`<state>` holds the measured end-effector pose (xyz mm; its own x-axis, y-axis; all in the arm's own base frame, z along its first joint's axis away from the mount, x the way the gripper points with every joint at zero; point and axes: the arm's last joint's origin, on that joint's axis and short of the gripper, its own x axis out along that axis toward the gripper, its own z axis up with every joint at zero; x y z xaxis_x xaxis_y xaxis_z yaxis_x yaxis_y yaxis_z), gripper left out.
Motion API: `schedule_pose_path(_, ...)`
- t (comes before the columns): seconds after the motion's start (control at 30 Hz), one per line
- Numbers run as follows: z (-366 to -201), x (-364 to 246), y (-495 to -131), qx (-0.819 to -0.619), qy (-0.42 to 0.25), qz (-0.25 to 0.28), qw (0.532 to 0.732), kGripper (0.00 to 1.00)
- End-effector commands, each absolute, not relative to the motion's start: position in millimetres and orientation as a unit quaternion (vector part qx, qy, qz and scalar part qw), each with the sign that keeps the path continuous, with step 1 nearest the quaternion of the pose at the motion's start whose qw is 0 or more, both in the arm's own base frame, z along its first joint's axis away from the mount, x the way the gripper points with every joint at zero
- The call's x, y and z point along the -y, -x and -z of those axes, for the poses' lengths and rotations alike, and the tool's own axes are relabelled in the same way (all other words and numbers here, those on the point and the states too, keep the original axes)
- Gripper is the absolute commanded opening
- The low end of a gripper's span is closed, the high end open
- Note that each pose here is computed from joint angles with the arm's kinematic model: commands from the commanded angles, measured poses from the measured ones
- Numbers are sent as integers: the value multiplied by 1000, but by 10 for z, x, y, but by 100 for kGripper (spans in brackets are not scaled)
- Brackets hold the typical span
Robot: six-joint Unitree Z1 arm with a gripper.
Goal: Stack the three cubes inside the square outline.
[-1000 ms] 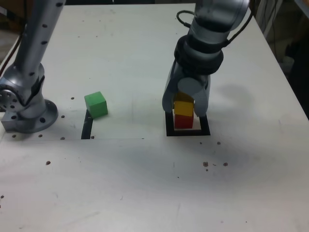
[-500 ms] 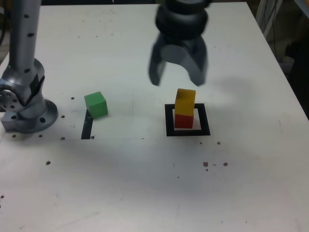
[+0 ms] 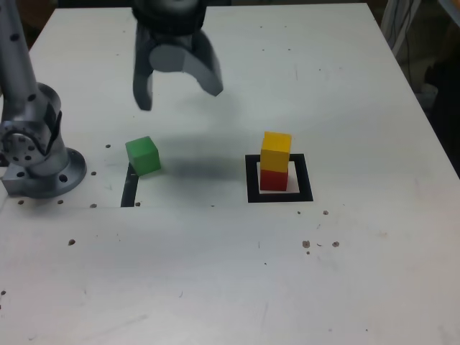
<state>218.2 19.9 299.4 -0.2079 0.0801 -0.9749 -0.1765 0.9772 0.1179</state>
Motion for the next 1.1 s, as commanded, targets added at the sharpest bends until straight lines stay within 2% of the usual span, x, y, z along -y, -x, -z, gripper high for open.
schedule_pose_path(0.0,-2721,-193,-1972,-790,54,-109,601,100)
schedule_pose_path(0.07,-2563,-179,-1894,-791,75,-113,596,100)
schedule_pose_path(0.17,-2421,-159,-1792,-799,93,-119,581,100)
schedule_pose_path(0.43,-2251,-159,-1683,-828,102,-137,534,100)
schedule_pose_path(0.53,-2203,-169,-1684,-834,104,-135,525,100)
schedule_pose_path(0.6,-2173,-173,-1709,-831,106,-130,531,100)
schedule_pose_path(0.8,-2072,-176,-1791,-809,109,-119,565,100)
schedule_pose_path(0.97,-1994,-178,-1838,-806,113,-110,570,98)
schedule_pose_path(1.07,-1984,-192,-1868,-807,116,-111,568,91)
